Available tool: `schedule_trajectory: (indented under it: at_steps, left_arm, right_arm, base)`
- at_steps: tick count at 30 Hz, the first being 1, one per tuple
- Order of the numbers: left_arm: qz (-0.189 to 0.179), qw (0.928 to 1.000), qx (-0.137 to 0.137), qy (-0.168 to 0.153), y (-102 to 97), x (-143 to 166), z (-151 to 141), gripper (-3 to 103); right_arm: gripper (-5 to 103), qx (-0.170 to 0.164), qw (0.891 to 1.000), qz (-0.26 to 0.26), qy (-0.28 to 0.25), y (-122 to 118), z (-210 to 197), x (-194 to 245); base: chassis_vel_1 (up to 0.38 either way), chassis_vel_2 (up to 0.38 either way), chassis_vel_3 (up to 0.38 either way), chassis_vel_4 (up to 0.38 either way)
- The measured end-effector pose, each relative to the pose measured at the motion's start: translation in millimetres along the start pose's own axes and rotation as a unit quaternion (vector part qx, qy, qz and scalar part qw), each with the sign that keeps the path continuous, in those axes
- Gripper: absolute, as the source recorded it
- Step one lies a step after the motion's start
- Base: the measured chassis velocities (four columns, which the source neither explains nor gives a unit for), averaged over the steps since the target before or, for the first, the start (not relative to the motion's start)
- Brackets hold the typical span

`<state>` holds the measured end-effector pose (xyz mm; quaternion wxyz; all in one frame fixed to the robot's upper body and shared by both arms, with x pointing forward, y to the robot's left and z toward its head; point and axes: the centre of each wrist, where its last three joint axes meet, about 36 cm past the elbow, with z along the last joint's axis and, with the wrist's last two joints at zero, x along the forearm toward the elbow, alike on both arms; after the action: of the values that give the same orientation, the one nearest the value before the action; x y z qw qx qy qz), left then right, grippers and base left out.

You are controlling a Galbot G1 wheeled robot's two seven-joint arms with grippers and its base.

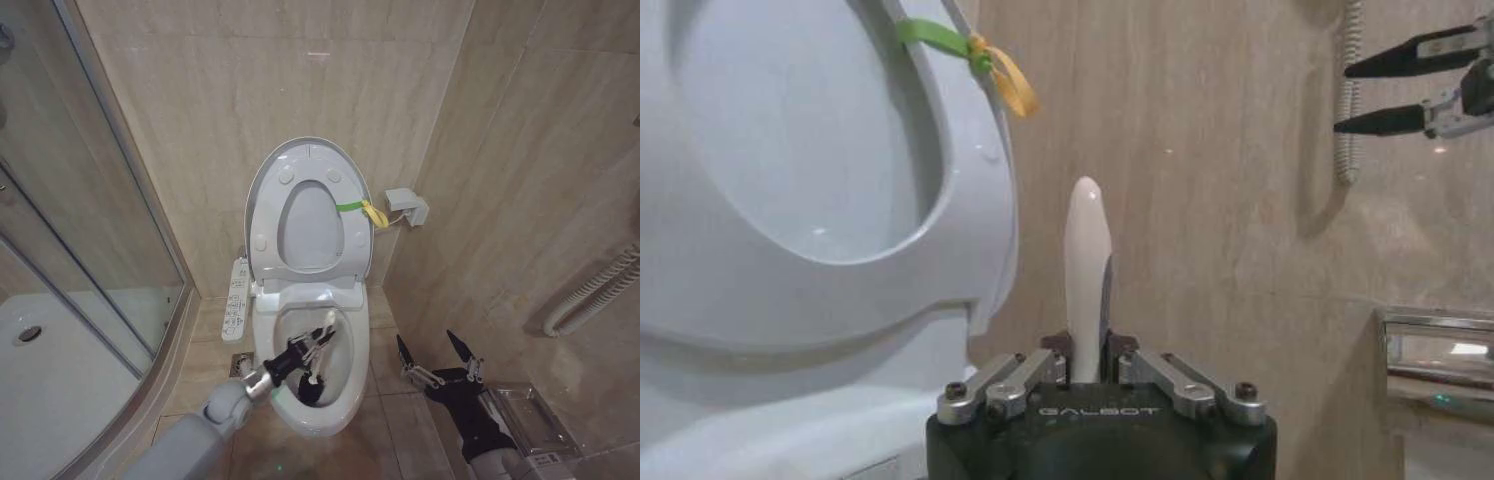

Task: Open the toilet lid, clean the toilet bowl with a toilet brush, close the toilet lid, and flush.

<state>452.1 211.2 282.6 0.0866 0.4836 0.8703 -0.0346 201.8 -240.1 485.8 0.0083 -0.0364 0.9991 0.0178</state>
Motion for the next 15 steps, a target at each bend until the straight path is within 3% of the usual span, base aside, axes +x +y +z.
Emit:
schedule_trajectory:
  at_steps: [8,15]
  left_arm:
    - [-0.018,0.9998,-0.012,0.005,-2.7,42,-15,17]
    - [-0.034,0.9992,-0.007,0.017,-24.3,83,-17,17]
  right_arm:
    - [100,0.000,1.000,0.000,0.000,0,0,0]
    - [100,0.000,1.000,0.000,0.000,0,0,0]
  base:
    - [0.000,0.000,0.000,0.000]
    - [0.000,0.000,0.000,0.000]
